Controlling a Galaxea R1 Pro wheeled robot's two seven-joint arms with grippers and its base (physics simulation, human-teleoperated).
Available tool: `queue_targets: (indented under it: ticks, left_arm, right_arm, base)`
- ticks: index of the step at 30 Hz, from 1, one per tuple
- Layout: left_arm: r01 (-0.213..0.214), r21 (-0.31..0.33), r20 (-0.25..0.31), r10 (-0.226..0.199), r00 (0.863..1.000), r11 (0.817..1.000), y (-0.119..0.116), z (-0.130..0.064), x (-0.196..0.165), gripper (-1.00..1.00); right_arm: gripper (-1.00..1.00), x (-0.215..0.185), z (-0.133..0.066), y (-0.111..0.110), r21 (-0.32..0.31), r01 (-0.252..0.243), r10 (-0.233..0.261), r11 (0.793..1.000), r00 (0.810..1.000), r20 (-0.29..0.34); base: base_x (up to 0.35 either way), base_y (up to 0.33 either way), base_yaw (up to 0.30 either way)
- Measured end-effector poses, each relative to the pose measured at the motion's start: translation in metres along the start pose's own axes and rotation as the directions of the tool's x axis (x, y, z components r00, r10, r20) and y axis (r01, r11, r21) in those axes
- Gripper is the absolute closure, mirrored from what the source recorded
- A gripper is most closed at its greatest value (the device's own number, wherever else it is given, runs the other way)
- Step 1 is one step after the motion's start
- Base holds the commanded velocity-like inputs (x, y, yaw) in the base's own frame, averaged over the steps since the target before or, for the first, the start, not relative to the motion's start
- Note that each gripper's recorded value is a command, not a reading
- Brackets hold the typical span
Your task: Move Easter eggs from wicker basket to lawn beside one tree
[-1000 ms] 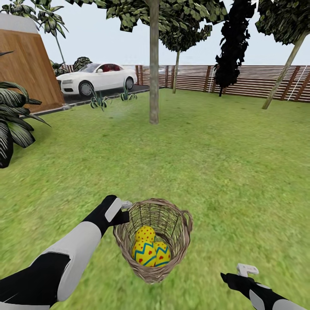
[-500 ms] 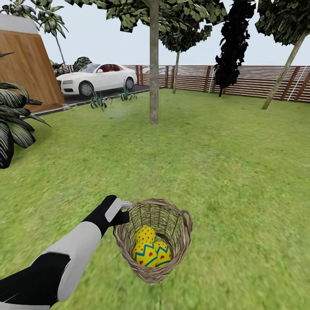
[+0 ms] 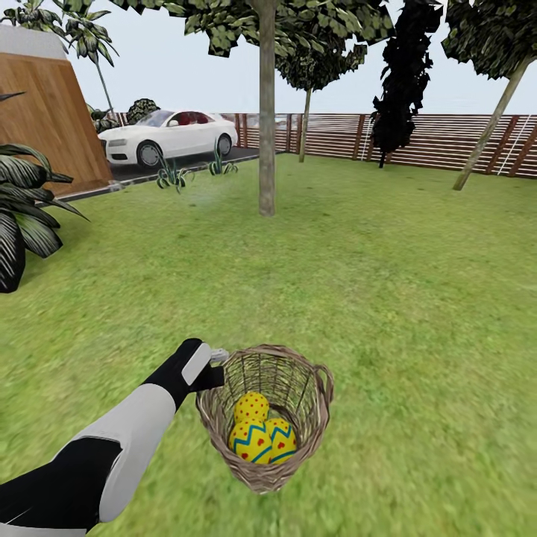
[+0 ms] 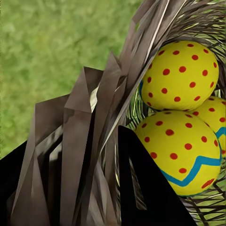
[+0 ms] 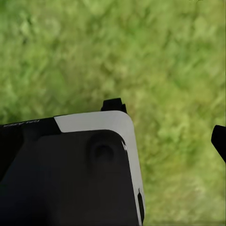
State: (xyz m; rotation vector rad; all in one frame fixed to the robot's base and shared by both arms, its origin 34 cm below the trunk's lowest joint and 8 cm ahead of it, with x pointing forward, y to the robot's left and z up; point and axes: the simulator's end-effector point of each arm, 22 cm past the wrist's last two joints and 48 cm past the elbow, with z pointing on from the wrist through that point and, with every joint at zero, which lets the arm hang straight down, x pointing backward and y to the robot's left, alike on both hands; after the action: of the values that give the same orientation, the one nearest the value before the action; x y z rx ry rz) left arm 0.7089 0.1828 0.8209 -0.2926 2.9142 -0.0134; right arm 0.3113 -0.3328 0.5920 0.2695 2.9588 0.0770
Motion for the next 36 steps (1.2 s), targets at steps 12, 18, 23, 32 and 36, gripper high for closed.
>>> queue_targets:
  ticks: [12,18,23,32,36]
  left_arm:
    - [0.0,0.0,0.0,0.0,1.0,1.0,0.001,-0.011,0.002,1.0]
    - [0.004,0.003,-0.003,-0.004,1.0,1.0,0.0,-0.015,0.004,1.0]
    - [-0.003,-0.005,-0.003,0.003,1.0,1.0,0.002,-0.019,0.005,1.0]
    - [0.008,0.006,-0.004,-0.008,1.0,1.0,0.001,-0.025,0.008,1.0]
    - [-0.006,-0.008,-0.003,0.006,1.0,1.0,0.004,-0.026,0.008,1.0]
  right_arm:
    - [-1.0,0.004,-0.01,0.005,-0.006,0.002,-0.002,1.0,1.0,-0.002]
    - [-1.0,0.008,-0.015,0.005,-0.007,-0.002,0.002,1.0,1.0,-0.012]
    - [-1.0,0.01,-0.019,0.005,-0.006,0.0,0.0,1.0,1.0,-0.013]
    - [-1.0,0.013,-0.025,0.006,-0.008,0.001,-0.002,1.0,1.0,-0.013]
    - [-1.0,0.013,-0.026,0.005,-0.006,0.001,-0.001,1.0,1.0,-0.012]
  base:
    - [0.0,0.0,0.0]
    - [0.0,0.0,0.065]
    - [0.0,0.0,0.286]
    - [0.0,0.0,0.115]
    - [0.0,0.0,0.215]
